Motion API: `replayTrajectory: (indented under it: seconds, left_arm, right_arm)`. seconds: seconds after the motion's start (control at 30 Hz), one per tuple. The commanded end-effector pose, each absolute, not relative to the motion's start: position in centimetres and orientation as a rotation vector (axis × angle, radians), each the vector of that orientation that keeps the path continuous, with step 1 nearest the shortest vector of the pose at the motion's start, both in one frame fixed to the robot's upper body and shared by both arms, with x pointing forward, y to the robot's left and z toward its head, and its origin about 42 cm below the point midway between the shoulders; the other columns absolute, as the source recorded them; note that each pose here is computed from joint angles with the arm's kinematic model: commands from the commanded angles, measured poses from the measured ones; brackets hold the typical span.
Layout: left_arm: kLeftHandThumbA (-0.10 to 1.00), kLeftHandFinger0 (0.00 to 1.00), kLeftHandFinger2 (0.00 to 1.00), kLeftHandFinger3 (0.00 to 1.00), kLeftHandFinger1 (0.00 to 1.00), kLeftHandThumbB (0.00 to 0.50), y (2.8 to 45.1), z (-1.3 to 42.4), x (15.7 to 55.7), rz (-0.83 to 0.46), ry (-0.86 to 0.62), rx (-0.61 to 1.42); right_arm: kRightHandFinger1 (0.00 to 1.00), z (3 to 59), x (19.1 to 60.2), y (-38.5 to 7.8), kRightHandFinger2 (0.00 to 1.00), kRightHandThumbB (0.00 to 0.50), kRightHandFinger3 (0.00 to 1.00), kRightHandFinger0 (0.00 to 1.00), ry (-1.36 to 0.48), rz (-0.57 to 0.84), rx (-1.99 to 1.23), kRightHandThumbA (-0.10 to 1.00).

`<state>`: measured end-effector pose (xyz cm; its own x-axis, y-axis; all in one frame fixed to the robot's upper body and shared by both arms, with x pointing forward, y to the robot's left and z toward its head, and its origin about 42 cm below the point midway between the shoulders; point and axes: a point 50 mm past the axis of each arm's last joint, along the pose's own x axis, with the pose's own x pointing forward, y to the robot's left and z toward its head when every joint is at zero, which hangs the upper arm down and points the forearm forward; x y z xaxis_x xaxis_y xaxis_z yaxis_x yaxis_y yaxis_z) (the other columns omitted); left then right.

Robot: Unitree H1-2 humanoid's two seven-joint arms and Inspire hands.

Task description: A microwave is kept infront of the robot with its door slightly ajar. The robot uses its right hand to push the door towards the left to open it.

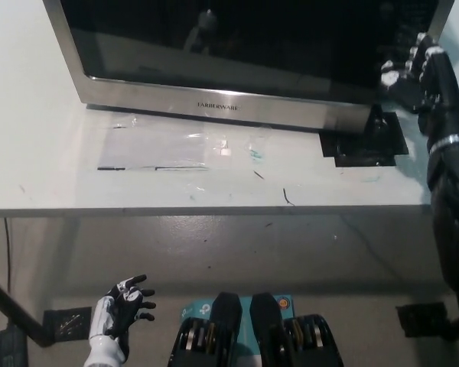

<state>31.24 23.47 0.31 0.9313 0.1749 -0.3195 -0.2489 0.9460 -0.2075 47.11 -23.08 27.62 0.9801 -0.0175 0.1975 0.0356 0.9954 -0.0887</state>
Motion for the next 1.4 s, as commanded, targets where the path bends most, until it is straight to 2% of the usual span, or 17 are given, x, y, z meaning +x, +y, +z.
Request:
replayTrajectory:
  seconds: [0.0, 0.07, 0.17, 0.33, 0.4, 0.5, 0.6, 0.7, 0.8, 0.83, 0.9, 0.97, 1.0, 1.07, 1.17, 1.27, 1.37]
  left_arm:
    - [0.21, 0.31, 0.43, 0.55, 0.35, 0.076, 23.5, 1.1, 31.9, 0.214, 0.257, -0.239]
    - [0.22, 0.32, 0.44, 0.55, 0.36, 0.078, 23.5, 1.1, 31.9, 0.209, 0.259, -0.237]
    - [0.21, 0.32, 0.45, 0.54, 0.37, 0.078, 23.5, 1.0, 31.8, 0.211, 0.26, -0.247]
    - [0.21, 0.33, 0.45, 0.54, 0.37, 0.066, 23.6, 0.8, 31.6, 0.211, 0.266, -0.244]
    - [0.2, 0.33, 0.45, 0.54, 0.37, 0.061, 23.6, 0.9, 31.6, 0.212, 0.264, -0.241]
    - [0.21, 0.31, 0.44, 0.53, 0.36, 0.064, 23.5, 0.9, 31.6, 0.213, 0.264, -0.24]
    - [0.21, 0.3, 0.43, 0.54, 0.36, 0.057, 23.6, 0.8, 31.8, 0.214, 0.263, -0.239]
    - [0.2, 0.29, 0.43, 0.54, 0.35, 0.071, 23.6, 0.8, 31.7, 0.215, 0.263, -0.248]
    - [0.2, 0.3, 0.43, 0.54, 0.35, 0.069, 23.6, 0.8, 31.7, 0.216, 0.264, -0.245]
    - [0.21, 0.31, 0.43, 0.54, 0.35, 0.064, 23.6, 0.8, 31.7, 0.212, 0.262, -0.24]
    - [0.21, 0.31, 0.43, 0.54, 0.36, 0.062, 23.4, 0.7, 31.7, 0.212, 0.265, -0.242]
    - [0.2, 0.31, 0.43, 0.55, 0.36, 0.063, 23.4, 0.7, 31.7, 0.212, 0.265, -0.244]
    - [0.2, 0.31, 0.42, 0.54, 0.35, 0.064, 23.4, 0.8, 31.7, 0.214, 0.266, -0.243]
    - [0.21, 0.3, 0.42, 0.55, 0.35, 0.071, 23.4, 0.8, 31.7, 0.212, 0.266, -0.242]
    - [0.22, 0.32, 0.44, 0.56, 0.37, 0.083, 23.4, 0.7, 31.7, 0.213, 0.266, -0.243]
    - [0.22, 0.31, 0.44, 0.56, 0.36, 0.068, 23.3, 0.7, 31.9, 0.211, 0.262, -0.24]
    - [0.21, 0.33, 0.46, 0.55, 0.38, 0.057, 23.3, 0.9, 31.9, 0.21, 0.261, -0.241]
  right_arm:
    - [0.54, 28.3, 45.2, -20.5, 0.62, 0.127, 0.81, 0.34, -0.251, 0.091, -0.064, 0.34]
    - [0.54, 27.8, 43.7, -19.7, 0.62, 0.143, 0.81, 0.33, -0.253, 0.114, -0.054, 0.38]
    - [0.52, 27.3, 42.0, -19.0, 0.63, 0.141, 0.82, 0.31, -0.247, 0.136, -0.017, 0.39]
    - [0.53, 26.4, 39.0, -17.5, 0.64, 0.082, 0.82, 0.33, -0.229, 0.187, 0.054, 0.29]
    - [0.5, 25.7, 36.9, -16.5, 0.62, 0.06, 0.83, 0.32, -0.232, 0.229, 0.065, 0.27]
    - [0.48, 25.2, 35.2, -15.8, 0.6, 0.102, 0.81, 0.32, -0.235, 0.259, 0.074, 0.32]
    - [0.49, 24.8, 33.0, -15.1, 0.62, 0.097, 0.79, 0.32, -0.217, 0.29, 0.109, 0.34]
    - [0.49, 24.2, 31.2, -14.6, 0.62, 0.089, 0.8, 0.34, -0.199, 0.321, 0.123, 0.35]
    - [0.46, 23.7, 30.2, -14.3, 0.59, 0.114, 0.78, 0.31, -0.197, 0.344, 0.129, 0.36]
    - [0.47, 23.3, 29.8, -14.3, 0.59, 0.109, 0.81, 0.31, -0.194, 0.365, 0.135, 0.37]
    - [0.47, 23.2, 29.4, -14.3, 0.59, 0.131, 0.81, 0.3, -0.177, 0.367, 0.144, 0.37]
    - [0.47, 22.6, 28.7, -13.9, 0.6, 0.137, 0.82, 0.32, -0.183, 0.387, 0.152, 0.39]
    - [0.48, 22.3, 28.0, -13.6, 0.6, 0.145, 0.82, 0.37, -0.172, 0.397, 0.149, 0.41]
    - [0.47, 22.1, 27.4, -13.1, 0.58, 0.148, 0.79, 0.36, -0.161, 0.4, 0.136, 0.43]
    - [0.49, 21.6, 26.5, -12.5, 0.59, 0.148, 0.8, 0.36, -0.161, 0.423, 0.148, 0.45]
    - [0.48, 21.4, 26.1, -12.1, 0.57, 0.162, 0.78, 0.33, -0.164, 0.439, 0.157, 0.46]
    - [0.48, 21.0, 25.5, -11.3, 0.58, 0.153, 0.8, 0.35, -0.159, 0.466, 0.167, 0.48]
